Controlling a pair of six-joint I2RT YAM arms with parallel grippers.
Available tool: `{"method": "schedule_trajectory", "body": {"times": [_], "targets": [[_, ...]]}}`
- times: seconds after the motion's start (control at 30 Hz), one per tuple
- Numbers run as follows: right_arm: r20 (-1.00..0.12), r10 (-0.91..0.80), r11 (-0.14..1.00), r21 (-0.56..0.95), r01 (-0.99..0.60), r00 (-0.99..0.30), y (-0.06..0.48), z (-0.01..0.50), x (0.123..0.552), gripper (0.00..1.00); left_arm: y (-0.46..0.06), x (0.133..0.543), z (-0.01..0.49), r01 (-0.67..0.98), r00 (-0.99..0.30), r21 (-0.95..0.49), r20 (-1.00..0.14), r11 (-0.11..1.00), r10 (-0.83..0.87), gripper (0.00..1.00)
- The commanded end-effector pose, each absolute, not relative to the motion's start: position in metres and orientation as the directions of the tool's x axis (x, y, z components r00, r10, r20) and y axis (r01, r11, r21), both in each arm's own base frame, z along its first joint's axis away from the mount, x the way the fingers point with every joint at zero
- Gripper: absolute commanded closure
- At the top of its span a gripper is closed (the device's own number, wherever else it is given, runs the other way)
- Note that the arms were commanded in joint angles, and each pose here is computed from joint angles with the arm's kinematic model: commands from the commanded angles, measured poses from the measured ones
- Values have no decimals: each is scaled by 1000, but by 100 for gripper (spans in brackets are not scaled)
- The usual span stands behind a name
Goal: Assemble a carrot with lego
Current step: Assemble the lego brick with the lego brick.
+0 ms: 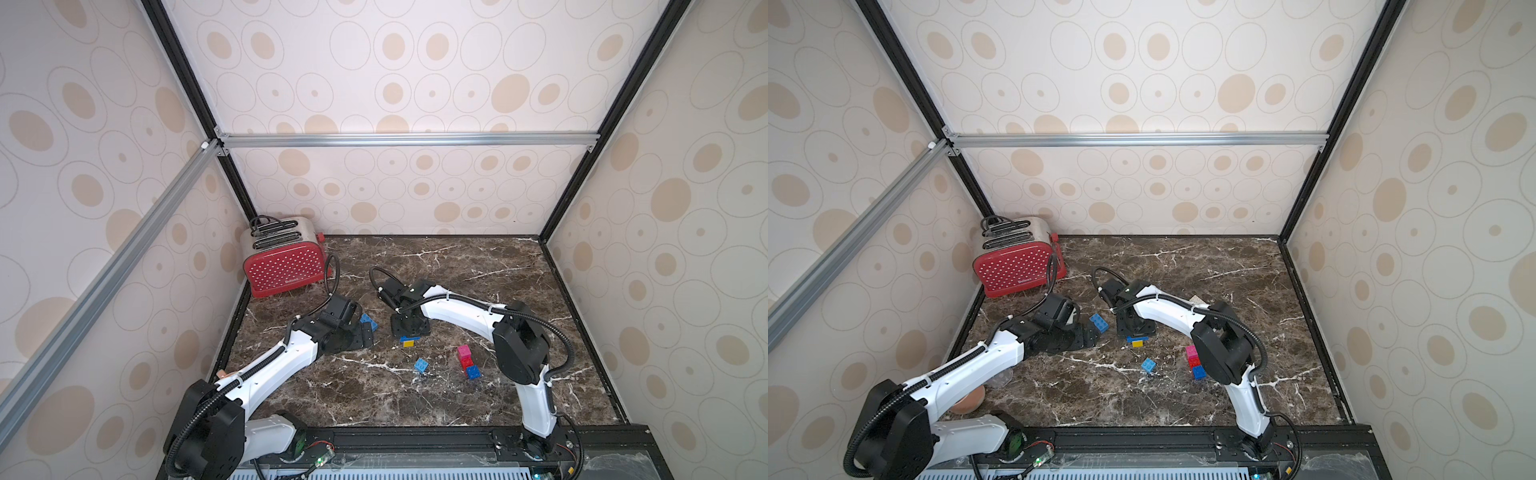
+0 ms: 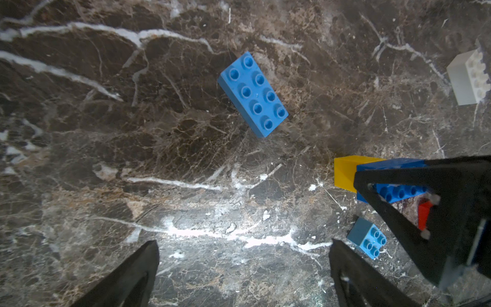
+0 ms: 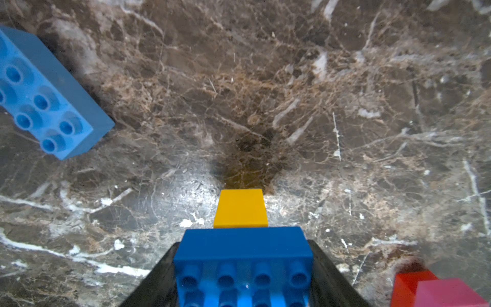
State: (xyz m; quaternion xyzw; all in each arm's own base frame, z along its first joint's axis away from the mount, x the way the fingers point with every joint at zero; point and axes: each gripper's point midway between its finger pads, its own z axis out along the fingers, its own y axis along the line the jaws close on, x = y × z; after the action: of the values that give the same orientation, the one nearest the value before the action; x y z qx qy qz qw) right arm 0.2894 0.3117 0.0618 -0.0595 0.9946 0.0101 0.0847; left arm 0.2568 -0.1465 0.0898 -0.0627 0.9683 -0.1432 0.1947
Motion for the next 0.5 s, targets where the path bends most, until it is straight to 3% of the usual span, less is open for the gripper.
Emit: {"method": "schedule_trajectory", "body": {"times": [0.0,0.47], "targets": [[-116,-133,990,-55,-127,-984,306,38,280,43,-145,259,89,-65,-915,-298,-362,952,-176,1],[-35,-184,975,-137,-177,-982,293,23,267,43,-146,260,89,-62,-917,-301,-360,952,-174,1]]}}
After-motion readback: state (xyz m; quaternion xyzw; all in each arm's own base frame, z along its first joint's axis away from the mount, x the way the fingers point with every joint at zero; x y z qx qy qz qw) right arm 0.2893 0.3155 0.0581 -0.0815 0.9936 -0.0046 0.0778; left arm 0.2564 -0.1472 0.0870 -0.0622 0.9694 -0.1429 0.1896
